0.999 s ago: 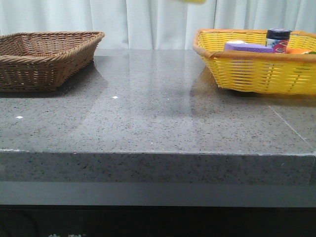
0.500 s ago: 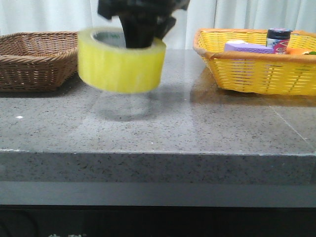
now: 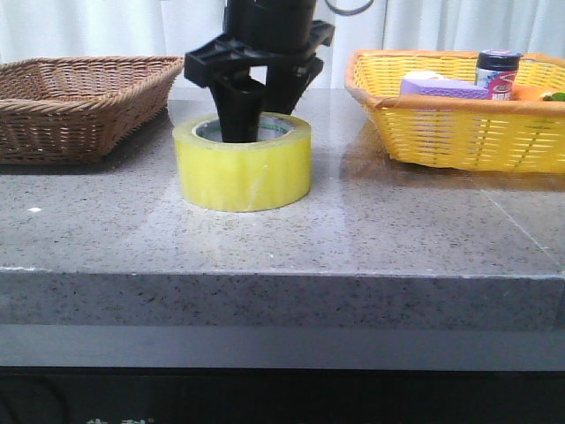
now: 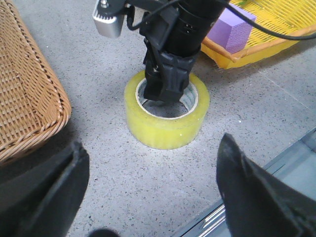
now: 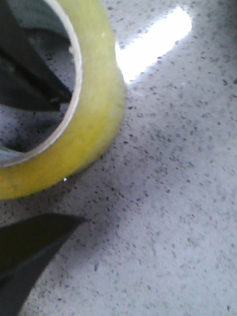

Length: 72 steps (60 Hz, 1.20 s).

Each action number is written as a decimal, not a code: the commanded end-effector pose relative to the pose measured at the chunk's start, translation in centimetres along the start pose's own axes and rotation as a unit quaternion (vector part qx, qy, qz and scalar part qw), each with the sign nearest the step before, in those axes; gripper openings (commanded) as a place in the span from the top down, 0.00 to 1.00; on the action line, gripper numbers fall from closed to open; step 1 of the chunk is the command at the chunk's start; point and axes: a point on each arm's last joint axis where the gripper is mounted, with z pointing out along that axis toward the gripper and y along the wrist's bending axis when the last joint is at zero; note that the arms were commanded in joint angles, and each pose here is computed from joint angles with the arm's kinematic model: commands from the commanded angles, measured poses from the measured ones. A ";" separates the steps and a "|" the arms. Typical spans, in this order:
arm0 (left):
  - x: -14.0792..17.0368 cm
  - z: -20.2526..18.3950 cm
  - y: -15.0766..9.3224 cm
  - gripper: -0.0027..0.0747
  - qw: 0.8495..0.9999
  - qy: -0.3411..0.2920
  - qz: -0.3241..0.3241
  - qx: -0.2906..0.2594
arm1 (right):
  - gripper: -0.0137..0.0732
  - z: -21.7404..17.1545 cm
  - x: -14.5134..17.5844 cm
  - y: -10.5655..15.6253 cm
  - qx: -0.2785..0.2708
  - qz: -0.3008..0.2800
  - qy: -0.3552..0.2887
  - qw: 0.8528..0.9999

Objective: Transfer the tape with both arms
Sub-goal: 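Open the right gripper, release the tape roll, and withdraw upward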

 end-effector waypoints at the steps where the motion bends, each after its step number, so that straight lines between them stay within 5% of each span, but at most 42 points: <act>1: -1.4 -0.6 -0.1 0.29 0.999 -0.050 -0.002 0.001 | 0.22 -5.9 -1.4 -0.5 0.016 0.012 -0.086 0.996; 16: -1.4 -0.6 -0.1 0.29 0.999 -0.050 -0.002 0.001 | 0.31 -12.2 -0.8 -1.6 0.007 0.073 -0.161 0.984; 34: -1.5 -0.6 -0.2 0.29 0.999 -0.050 -0.010 0.006 | 0.34 -16.7 3.8 -2.0 0.001 0.117 -0.220 0.968; 72: -1.4 -0.6 -0.2 0.29 0.999 -0.049 -0.012 0.007 | 0.34 -22.9 20.4 2.7 0.020 0.119 -0.317 0.941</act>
